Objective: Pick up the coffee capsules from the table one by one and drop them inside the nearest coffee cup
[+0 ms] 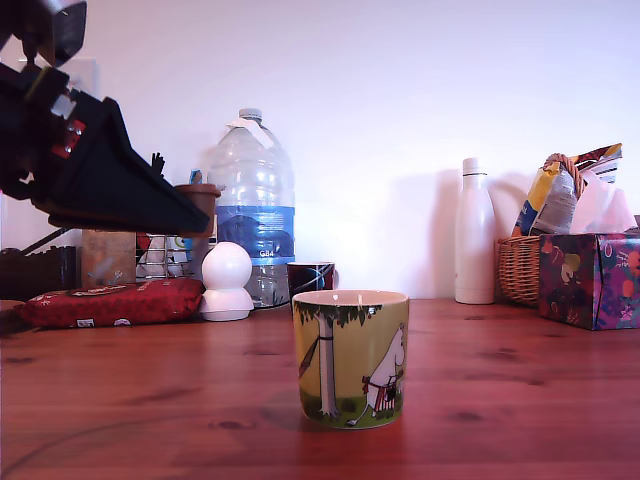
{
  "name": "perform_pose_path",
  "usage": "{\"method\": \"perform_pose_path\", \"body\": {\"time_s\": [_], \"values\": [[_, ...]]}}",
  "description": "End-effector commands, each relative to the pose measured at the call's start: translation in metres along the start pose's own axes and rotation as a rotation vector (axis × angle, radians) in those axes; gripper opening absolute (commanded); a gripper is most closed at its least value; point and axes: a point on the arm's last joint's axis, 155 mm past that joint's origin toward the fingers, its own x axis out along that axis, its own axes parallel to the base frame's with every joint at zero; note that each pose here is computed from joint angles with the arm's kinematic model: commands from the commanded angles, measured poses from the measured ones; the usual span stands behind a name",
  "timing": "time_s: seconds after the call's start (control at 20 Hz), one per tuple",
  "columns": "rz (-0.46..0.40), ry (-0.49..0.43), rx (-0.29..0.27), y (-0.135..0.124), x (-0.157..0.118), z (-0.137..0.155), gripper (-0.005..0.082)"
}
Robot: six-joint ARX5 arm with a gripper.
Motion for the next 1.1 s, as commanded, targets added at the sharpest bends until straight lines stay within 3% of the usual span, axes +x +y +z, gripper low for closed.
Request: {"method": "perform_pose_path", "body": {"time_s": [0.0, 0.25, 0.55, 0.85, 1.05], "values": [[-0.021, 0.008, 0.004, -0.007, 0.002, -0.001, 0.0108], [-0.095, -0.007, 0.052, -0.033, 0.009, 0.025, 0.0108], [-0.146, 0.076, 0.042, -0.041, 0.035, 0.04, 0.0108], [-0.166, 0.259, 0.036, -0.037, 0.073, 0.032, 0.0108], [-0.157, 0.39, 0.061, -0.032, 0.088, 0.017, 0.0108]]}}
